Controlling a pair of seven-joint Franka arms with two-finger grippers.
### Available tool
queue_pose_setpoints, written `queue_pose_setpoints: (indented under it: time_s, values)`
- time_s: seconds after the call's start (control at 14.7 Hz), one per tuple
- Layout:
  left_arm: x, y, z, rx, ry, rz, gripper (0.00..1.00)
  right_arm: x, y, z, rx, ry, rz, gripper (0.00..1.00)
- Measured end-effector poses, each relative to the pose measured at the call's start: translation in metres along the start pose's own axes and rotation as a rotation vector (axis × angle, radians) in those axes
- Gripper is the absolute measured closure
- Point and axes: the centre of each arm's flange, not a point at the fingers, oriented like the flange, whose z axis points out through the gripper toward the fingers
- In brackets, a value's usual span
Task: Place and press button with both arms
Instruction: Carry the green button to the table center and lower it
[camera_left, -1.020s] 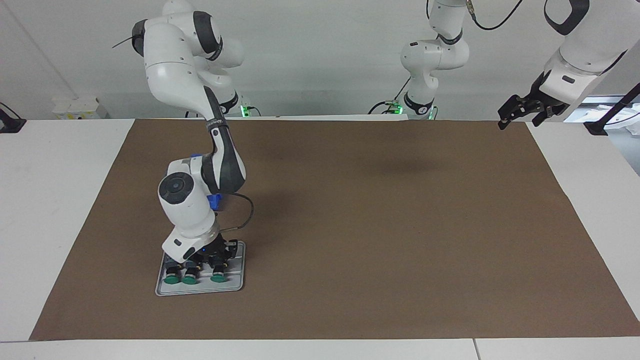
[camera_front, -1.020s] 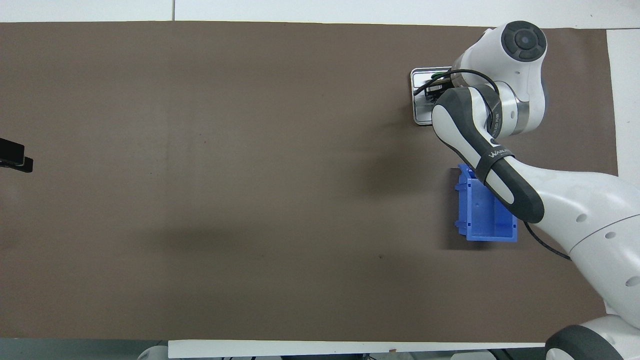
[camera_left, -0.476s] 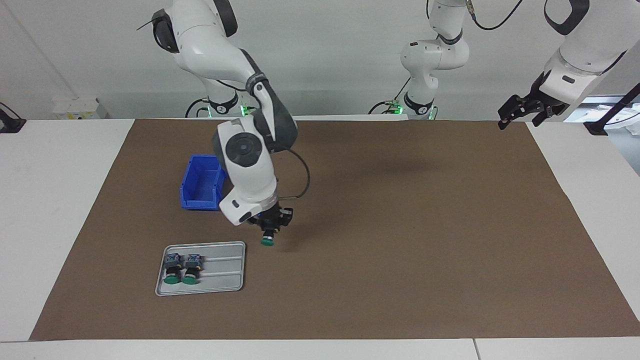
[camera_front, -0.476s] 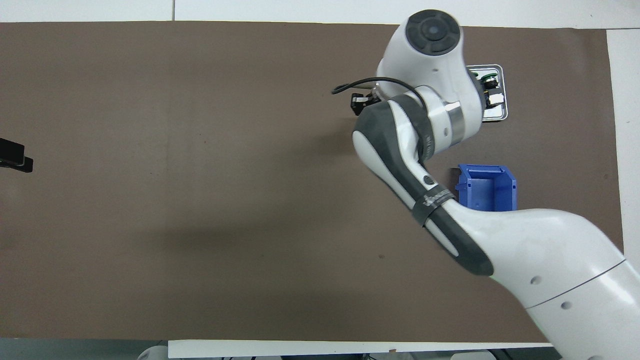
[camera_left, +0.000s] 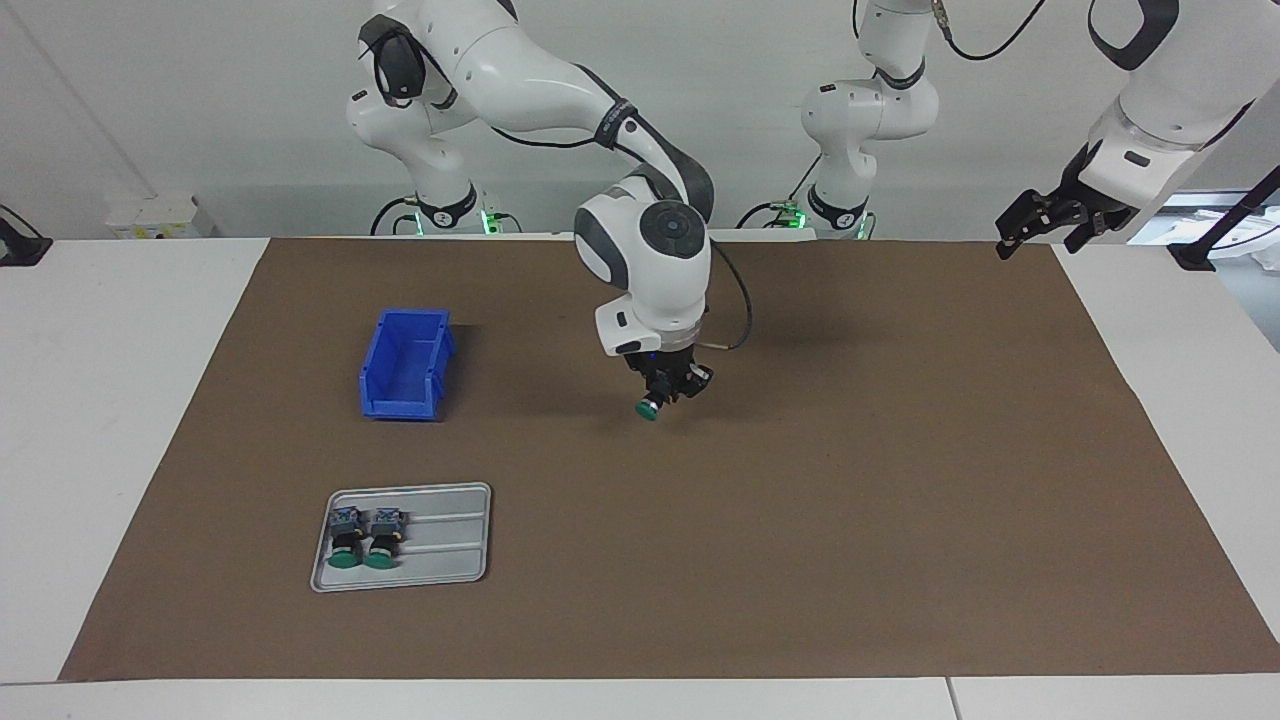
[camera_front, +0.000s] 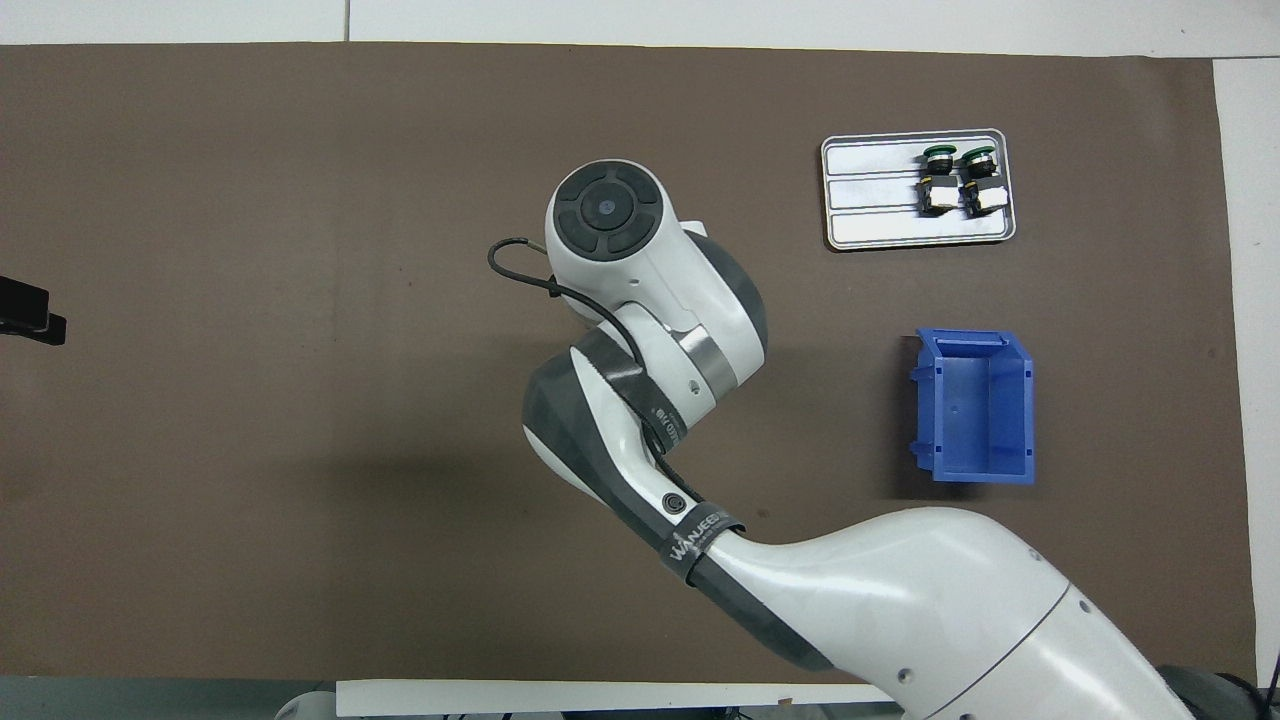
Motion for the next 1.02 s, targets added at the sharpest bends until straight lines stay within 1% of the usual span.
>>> queue_pose_setpoints:
  time_s: [0.14, 0.41, 0.48, 0.75, 0.88, 0.95, 1.02]
  values:
    - [0.0, 0.0, 0.0, 0.0, 0.0, 0.0, 0.0, -0.009, -0.006, 0.011, 0.019, -0.002, 0.202, 0.59]
    - [0.0, 0.0, 0.0, 0.0, 0.0, 0.0, 0.0, -0.008, -0.012, 0.038, 0.033, -0.015, 0.592, 0.59]
    - [0.0, 0.0, 0.0, 0.0, 0.0, 0.0, 0.0, -0.008, -0.013, 0.047, 0.028, -0.016, 0.652, 0.59]
    - [0.0, 0.0, 0.0, 0.0, 0.0, 0.0, 0.0, -0.018, -0.01, 0.081, 0.018, -0.017, 0.703, 0.59]
    - [0.0, 0.0, 0.0, 0.0, 0.0, 0.0, 0.0, -0.019, -0.009, 0.08, 0.024, -0.013, 0.704, 0.59]
    - [0.0, 0.0, 0.0, 0.0, 0.0, 0.0, 0.0, -0.019, -0.008, 0.081, 0.02, -0.013, 0.704, 0.53]
    - [0.0, 0.0, 0.0, 0.0, 0.0, 0.0, 0.0, -0.019, -0.007, 0.083, 0.016, -0.011, 0.704, 0.44]
